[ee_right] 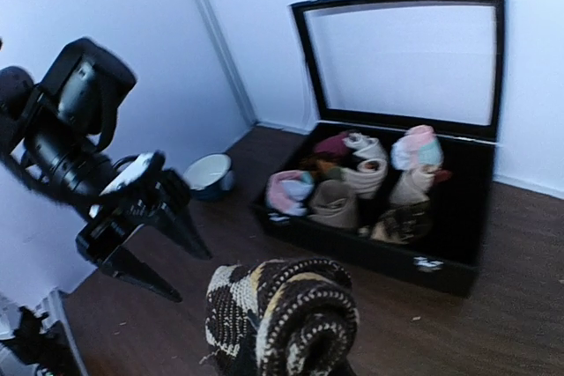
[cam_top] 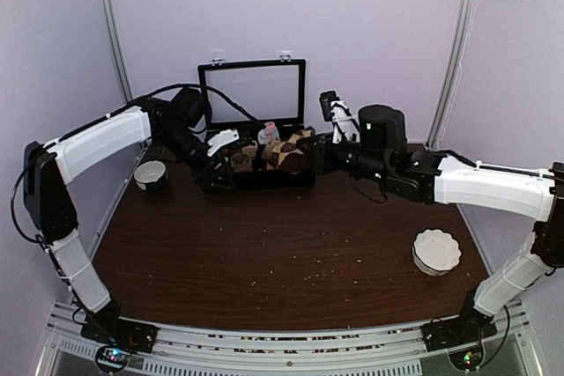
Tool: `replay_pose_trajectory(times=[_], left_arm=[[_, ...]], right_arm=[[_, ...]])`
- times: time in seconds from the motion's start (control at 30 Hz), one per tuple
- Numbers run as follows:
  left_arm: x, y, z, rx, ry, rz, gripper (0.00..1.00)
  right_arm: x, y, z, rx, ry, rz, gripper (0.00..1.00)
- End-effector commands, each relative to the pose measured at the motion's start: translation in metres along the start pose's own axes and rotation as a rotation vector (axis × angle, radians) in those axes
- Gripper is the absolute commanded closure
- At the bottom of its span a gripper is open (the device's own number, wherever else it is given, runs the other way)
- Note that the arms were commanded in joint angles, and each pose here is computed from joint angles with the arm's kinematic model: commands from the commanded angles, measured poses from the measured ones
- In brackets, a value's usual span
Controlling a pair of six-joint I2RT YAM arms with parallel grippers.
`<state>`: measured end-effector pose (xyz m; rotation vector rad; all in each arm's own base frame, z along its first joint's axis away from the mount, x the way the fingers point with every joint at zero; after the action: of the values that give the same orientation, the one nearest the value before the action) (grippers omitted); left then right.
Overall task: Roll the socks
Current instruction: Move the storage box to the center of the board.
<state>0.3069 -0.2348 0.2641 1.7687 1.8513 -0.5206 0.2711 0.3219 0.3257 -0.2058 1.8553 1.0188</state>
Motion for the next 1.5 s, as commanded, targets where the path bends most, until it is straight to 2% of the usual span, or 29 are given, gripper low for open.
replay_pose_trajectory(times=[0.0,0.2,0.5,0.67,1.0,1.1,1.23,1.3,1.47], left_arm=[[-0.001,0.049,0.027,-0.153,0.09,0.147,0.5],[0.0,0.101,0.07,-0.223,0.145,0.224,0.46],[-0.006,0.145,0.106,-0.319,0.104,0.28,0.42],[0.004,0.16,0.127,-0.333,0.149,0.275,0.42],[0.029,0.155,0.159,-0.165,0.23,0.257,0.43],[0.033,0.153,0.164,-0.14,0.235,0.247,0.49],[0.034,0.142,0.166,-0.067,0.21,0.234,0.76],[0.035,0.136,0.164,-0.04,0.203,0.225,0.85],[0.038,0.108,0.161,0.044,0.194,0.211,0.93]], right_arm=[[-0.034,-0.041,-0.007,0.285,-0.047,-0.173,1.0],[-0.044,-0.068,0.006,0.379,-0.05,-0.206,1.0],[-0.031,-0.075,0.019,0.321,0.009,-0.163,1.0],[-0.028,-0.071,0.017,0.278,0.028,-0.144,1.0],[-0.029,-0.068,0.003,0.266,0.023,-0.128,1.0],[-0.029,-0.067,-0.004,0.264,0.016,-0.118,1.0],[-0.025,-0.071,-0.01,0.284,0.019,-0.117,1.0],[-0.023,-0.073,-0.012,0.303,0.025,-0.125,1.0],[-0.024,-0.078,-0.011,0.347,0.043,-0.157,1.0]])
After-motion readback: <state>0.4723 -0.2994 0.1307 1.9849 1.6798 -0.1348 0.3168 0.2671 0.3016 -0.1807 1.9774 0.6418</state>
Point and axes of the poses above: each gripper's point midway between its finger pads, its own z axis out along the fingers, its own y axis along the line the jaws close on, x = y × z, the point moved 7 cm from there along -z, back along the fingers, and after that the axes turned 15 degrees about z, right-handed, at the moved point
